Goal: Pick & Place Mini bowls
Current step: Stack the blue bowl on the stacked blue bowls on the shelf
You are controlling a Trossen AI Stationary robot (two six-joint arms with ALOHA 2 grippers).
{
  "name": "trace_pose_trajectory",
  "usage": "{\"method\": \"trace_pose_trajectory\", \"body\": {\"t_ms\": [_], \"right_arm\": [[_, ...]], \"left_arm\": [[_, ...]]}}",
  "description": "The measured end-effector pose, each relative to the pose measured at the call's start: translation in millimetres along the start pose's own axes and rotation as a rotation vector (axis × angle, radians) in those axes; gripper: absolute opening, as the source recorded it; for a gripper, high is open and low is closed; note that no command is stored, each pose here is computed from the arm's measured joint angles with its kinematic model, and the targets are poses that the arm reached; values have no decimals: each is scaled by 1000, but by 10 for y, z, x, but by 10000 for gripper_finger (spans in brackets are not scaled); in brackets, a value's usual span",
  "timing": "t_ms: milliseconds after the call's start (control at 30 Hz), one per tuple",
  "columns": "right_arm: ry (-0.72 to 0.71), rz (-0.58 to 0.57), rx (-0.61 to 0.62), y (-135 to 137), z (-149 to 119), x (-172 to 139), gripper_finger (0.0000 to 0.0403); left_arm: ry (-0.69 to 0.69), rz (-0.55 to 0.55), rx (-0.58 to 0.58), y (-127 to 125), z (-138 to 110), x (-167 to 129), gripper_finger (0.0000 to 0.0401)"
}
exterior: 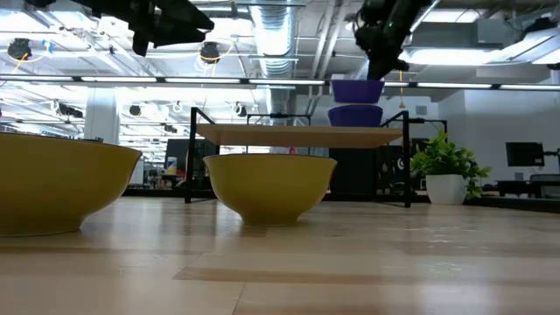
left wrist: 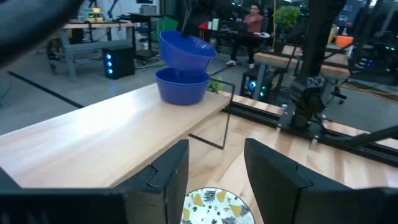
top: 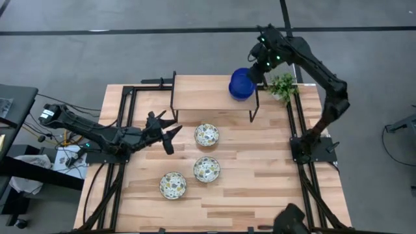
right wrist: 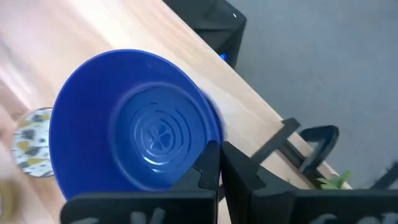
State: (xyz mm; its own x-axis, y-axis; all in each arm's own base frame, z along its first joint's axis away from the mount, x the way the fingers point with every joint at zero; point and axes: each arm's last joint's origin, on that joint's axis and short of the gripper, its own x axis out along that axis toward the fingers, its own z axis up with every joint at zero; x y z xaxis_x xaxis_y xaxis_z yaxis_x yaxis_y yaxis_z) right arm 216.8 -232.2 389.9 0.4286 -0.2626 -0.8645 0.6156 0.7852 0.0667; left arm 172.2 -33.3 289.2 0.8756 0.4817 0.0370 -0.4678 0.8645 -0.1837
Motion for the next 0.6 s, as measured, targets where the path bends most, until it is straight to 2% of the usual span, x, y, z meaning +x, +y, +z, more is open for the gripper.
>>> {"method": "trace_pose_trajectory", "body": {"t_ms": [300,600], "right_arm": [[148,62,-17,-144,80,390,0],[178,73,-69,-59,89,467,2]], "left_arm": [[-3,11,-2,15,4,14,154],[-4,11,-21,15,4,14,154]]}}
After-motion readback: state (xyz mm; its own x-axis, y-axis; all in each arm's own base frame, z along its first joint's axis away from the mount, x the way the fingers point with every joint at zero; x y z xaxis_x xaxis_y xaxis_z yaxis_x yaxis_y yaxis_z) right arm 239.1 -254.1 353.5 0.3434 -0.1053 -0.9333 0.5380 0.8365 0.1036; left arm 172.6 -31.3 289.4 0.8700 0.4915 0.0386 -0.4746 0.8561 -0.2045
